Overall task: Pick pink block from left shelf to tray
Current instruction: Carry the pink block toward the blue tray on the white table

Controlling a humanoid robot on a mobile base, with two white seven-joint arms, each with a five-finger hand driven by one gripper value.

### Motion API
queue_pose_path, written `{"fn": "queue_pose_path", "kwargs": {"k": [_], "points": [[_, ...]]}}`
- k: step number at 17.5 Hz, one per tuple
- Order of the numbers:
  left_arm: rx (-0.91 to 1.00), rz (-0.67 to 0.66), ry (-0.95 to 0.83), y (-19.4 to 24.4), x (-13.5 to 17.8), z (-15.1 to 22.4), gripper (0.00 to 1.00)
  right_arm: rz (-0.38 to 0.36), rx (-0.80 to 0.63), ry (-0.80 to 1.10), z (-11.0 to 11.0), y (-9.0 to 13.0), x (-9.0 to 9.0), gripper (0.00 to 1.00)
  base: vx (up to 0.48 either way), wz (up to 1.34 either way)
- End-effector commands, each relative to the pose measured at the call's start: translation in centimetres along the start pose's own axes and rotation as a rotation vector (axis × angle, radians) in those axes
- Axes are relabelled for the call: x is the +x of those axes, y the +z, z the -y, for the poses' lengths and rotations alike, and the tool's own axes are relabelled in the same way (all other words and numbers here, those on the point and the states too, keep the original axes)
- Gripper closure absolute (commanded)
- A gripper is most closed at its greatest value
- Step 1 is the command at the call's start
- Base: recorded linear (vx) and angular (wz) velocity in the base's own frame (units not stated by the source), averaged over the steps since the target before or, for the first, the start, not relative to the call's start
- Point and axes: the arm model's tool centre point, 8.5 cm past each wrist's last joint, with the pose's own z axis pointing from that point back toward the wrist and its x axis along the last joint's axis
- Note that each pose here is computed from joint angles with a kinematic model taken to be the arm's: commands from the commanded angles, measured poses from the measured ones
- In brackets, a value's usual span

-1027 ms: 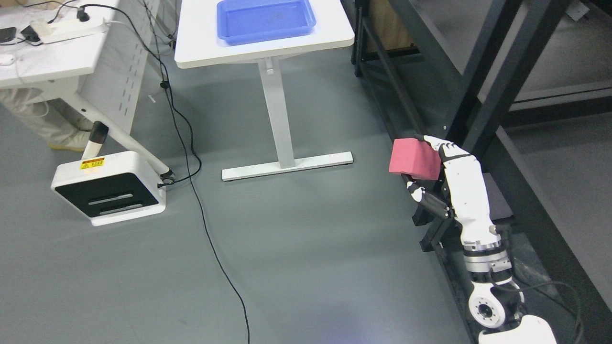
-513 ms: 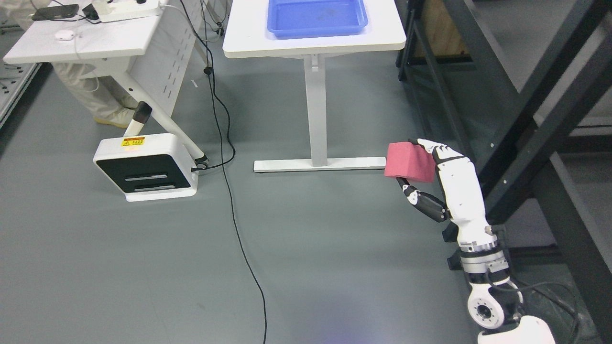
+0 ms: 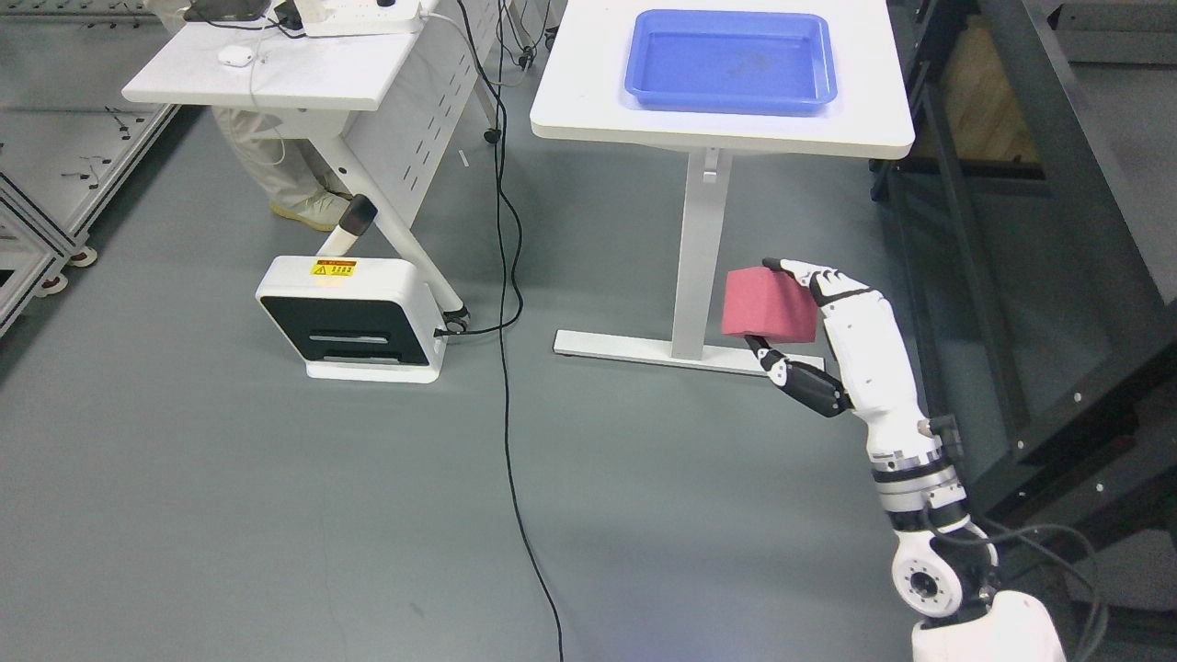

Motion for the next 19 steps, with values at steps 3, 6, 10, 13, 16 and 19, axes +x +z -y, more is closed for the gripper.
{"fn": "queue_pose_path", "kwargs": {"k": [3,6,10,13,16,19], "points": [[0.014,0.048,0.009,-0.1,2.6,-0.9,0.00,0.002,-0.001,0.021,0.4,-0.7,-0.3,0.95,0.320,0.01],[0.014,0.047,0.009,-0.1,2.5,-0.9,0.00,0.004,-0.001,0.022,0.5,-0.9,-0.2,0.95,0.326,-0.01],[0.014,0.047,0.009,-0.1,2.5,-0.9,0.00,0.006,0.002,0.028,0.5,-0.9,-0.2,0.95,0.342,-0.06],[0.014,0.048,0.009,-0.1,2.6,-0.9,0.00,0.019,0.019,0.032,0.1,-1.0,0.1,0.95,0.333,-0.06],[0.014,0.047,0.009,-0.1,2.5,-0.9,0.00,0.028,0.036,0.043,-0.2,-1.1,0.3,0.95,0.311,-0.08],[0.014,0.047,0.009,-0.1,2.5,-0.9,0.00,0.087,0.090,0.127,-1.1,-2.0,1.4,0.95,0.283,-0.06]]}}
